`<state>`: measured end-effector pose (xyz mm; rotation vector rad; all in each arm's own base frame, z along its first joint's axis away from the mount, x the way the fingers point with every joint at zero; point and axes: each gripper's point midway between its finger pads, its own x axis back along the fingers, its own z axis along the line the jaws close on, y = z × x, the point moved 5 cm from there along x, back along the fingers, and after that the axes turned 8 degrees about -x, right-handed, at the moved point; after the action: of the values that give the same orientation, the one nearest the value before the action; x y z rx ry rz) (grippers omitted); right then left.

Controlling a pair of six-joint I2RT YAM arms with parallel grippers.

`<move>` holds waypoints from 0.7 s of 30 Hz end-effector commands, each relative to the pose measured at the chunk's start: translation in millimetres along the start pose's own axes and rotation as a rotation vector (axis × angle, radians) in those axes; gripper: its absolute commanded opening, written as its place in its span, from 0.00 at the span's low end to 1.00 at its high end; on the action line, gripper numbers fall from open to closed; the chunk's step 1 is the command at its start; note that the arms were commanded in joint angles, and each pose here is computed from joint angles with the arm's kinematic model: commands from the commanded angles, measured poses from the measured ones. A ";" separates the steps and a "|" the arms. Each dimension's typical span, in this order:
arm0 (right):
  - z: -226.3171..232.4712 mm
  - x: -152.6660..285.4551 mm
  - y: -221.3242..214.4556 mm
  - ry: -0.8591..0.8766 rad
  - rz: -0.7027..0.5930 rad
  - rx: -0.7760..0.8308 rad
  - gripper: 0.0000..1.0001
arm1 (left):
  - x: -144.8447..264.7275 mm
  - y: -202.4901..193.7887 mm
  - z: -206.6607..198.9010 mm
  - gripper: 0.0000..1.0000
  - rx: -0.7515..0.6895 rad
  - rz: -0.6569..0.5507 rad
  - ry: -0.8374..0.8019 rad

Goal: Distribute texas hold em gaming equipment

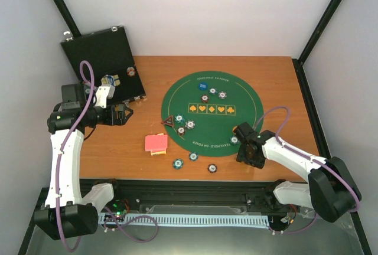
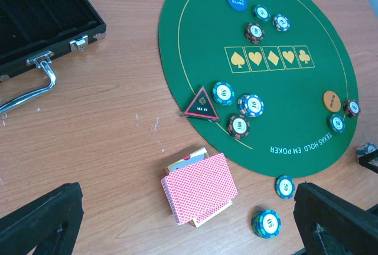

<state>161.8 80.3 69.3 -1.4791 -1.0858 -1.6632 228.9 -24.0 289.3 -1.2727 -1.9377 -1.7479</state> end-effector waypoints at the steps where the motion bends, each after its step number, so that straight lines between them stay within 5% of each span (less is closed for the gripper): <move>1: -1.6 -2.7 -0.5 -0.005 -0.013 -0.017 0.54 | 11.8 10.0 -3.9 1.00 -0.022 -0.036 0.008; 21: -1.2 -3.8 -0.8 0.001 -0.012 -0.011 0.47 | 9.7 7.3 -3.9 1.00 -0.023 -0.031 0.002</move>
<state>158.7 79.1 63.9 -1.4821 -1.0816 -1.6578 229.2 -23.9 293.0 -1.2663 -1.9412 -1.7586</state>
